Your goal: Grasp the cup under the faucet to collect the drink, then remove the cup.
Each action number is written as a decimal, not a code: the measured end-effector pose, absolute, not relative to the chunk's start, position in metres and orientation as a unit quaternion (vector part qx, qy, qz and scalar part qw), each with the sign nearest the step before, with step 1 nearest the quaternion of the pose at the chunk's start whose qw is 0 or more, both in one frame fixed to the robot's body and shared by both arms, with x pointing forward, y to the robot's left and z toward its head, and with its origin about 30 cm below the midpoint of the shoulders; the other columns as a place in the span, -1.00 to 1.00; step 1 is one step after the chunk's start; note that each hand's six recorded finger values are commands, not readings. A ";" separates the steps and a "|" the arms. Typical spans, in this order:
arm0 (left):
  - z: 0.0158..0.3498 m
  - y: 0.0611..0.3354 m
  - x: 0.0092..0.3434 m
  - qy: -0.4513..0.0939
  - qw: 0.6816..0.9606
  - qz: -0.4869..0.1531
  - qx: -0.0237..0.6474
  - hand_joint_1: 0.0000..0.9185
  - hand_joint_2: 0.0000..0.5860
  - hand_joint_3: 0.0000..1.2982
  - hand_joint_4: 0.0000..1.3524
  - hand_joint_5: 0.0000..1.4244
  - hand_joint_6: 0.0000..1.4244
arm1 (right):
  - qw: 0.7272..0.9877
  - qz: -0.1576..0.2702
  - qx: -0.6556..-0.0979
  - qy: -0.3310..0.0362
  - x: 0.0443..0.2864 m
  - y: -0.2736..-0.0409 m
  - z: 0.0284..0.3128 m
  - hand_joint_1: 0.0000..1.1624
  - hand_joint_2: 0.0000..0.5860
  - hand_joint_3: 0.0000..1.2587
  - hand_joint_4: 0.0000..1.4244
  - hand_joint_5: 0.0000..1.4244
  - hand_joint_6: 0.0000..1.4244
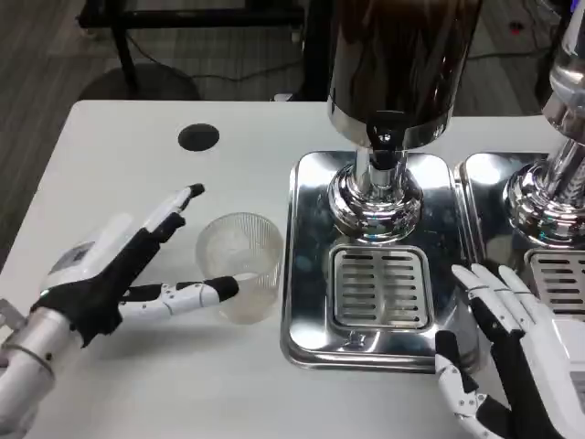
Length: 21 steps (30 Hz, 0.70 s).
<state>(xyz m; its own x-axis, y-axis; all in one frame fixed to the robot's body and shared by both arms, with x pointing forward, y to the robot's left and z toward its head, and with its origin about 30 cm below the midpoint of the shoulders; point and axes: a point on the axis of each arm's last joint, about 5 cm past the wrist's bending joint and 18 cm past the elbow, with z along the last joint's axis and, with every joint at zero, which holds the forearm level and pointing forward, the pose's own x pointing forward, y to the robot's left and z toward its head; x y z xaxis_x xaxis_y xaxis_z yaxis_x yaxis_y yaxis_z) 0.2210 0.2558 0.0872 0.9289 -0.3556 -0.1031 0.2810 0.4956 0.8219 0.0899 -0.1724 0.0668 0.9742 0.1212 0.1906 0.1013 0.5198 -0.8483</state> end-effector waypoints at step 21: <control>0.074 0.244 0.233 -0.067 0.863 -0.197 0.461 -0.50 -0.88 -1.00 -0.92 -0.66 -0.60 | 0.870 0.009 -0.479 -0.118 0.088 -0.167 0.069 -0.33 0.73 -0.65 -0.76 -0.83 -0.65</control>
<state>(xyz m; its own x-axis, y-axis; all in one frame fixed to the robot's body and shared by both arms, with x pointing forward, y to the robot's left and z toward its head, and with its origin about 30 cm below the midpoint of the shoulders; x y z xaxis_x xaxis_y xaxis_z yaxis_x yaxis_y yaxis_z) 0.2327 0.2435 0.0738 0.9134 -0.4019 -0.0650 0.2775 0.4978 0.8217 0.0880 -0.1667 0.0689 0.9718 0.1298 0.1971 0.0972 0.5410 -0.8354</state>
